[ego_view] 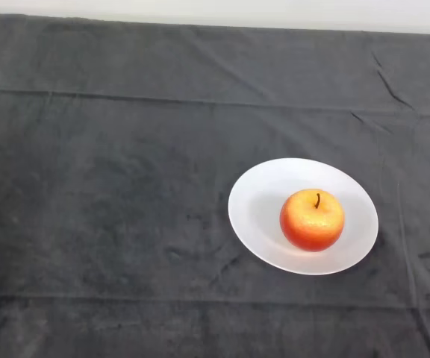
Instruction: Move the apple to the plate
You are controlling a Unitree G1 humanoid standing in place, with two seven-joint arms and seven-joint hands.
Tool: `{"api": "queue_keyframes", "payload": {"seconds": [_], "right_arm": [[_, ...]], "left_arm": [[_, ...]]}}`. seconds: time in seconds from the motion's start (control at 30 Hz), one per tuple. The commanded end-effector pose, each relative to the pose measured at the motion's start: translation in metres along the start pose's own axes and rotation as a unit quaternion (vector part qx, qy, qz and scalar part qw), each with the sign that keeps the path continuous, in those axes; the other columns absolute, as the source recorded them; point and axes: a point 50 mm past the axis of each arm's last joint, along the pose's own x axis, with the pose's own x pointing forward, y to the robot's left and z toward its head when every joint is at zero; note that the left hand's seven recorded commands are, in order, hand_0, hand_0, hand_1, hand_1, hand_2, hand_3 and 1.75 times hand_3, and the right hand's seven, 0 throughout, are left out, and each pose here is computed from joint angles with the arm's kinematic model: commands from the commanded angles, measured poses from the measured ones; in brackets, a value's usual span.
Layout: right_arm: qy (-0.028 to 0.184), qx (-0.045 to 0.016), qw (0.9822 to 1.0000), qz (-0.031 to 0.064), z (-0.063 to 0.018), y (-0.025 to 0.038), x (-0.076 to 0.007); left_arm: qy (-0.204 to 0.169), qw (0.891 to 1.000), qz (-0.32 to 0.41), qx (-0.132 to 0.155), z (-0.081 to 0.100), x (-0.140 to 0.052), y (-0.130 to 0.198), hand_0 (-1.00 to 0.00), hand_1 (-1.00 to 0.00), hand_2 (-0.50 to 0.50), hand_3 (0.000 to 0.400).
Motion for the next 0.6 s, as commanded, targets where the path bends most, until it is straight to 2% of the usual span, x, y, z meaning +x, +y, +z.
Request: {"api": "queue_keyframes", "payload": {"seconds": [0.03,0.6], "right_arm": [[0.13,-0.0119,0.9914,0.0144,-0.0407,0.0072,-0.0556],[0.13,-0.0119,0.9914,0.0146,-0.0408,0.0072,-0.0555]], "left_arm": [[-0.001,1.0,0.022,0.004,-0.0012,0.0056,0.0033,0.0,0.0,0.0,0.0],[0.004,1.0,0.016,0.006,-0.0027,0.0048,0.0007,0.0,0.0,0.0,0.0]]}}
